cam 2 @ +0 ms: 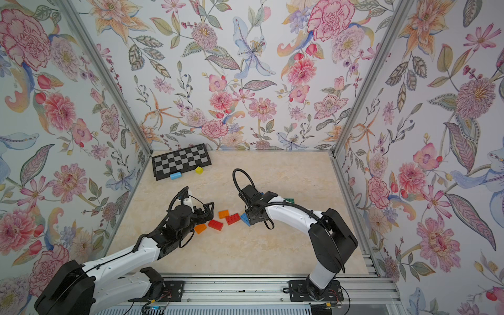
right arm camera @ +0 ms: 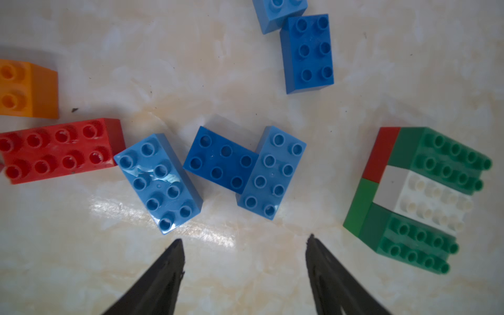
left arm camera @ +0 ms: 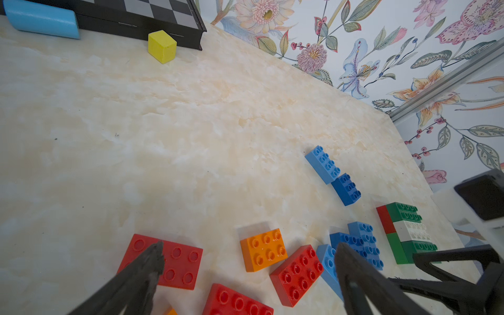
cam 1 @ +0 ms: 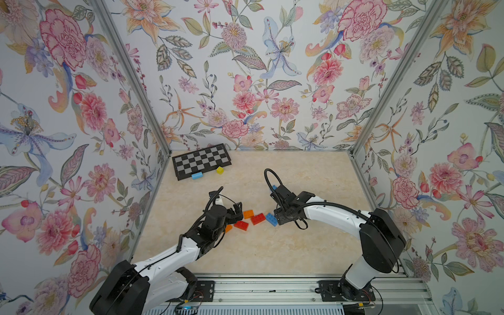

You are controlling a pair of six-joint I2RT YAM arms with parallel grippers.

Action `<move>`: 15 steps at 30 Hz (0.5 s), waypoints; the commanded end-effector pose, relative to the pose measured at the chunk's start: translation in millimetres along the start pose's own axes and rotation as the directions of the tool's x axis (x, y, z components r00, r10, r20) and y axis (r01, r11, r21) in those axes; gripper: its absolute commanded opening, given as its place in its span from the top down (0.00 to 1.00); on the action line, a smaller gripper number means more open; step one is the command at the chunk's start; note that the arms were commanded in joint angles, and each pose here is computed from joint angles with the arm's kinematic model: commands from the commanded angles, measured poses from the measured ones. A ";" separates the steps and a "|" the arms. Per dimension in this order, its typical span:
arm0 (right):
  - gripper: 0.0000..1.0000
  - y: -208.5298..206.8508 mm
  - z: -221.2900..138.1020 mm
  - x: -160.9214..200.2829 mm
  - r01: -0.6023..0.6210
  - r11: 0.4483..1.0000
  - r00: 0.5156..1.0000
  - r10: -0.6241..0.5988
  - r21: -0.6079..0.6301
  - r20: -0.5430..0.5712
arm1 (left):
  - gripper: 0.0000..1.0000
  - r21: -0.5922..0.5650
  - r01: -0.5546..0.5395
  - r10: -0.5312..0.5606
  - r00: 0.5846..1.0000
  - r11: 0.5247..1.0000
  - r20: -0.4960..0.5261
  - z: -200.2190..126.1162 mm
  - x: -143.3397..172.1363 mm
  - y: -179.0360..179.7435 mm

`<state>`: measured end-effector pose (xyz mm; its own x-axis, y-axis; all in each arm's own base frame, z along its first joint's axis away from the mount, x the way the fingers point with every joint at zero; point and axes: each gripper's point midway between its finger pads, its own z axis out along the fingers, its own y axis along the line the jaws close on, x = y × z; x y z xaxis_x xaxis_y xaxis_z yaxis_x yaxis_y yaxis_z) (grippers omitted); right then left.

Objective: Assemble a rectangle with lego
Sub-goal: Pick up the lego brick from the center of the board.

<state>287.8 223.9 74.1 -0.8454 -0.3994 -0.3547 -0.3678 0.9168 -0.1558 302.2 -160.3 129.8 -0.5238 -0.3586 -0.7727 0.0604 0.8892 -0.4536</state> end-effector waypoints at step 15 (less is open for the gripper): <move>0.08 -22.2 34.8 1.8 0.146 0.982 0.984 -0.132 0.118 -0.123 | 0.01 0.024 0.054 -0.054 0.998 0.998 0.012 7.0 0.3 -1.2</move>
<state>306.6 211.0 47.2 -0.8302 -0.4964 -0.2536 -0.4295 0.8596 -0.2767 306.0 -164.9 128.1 -0.5201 -0.3882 -0.7608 0.0603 0.8718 -0.4861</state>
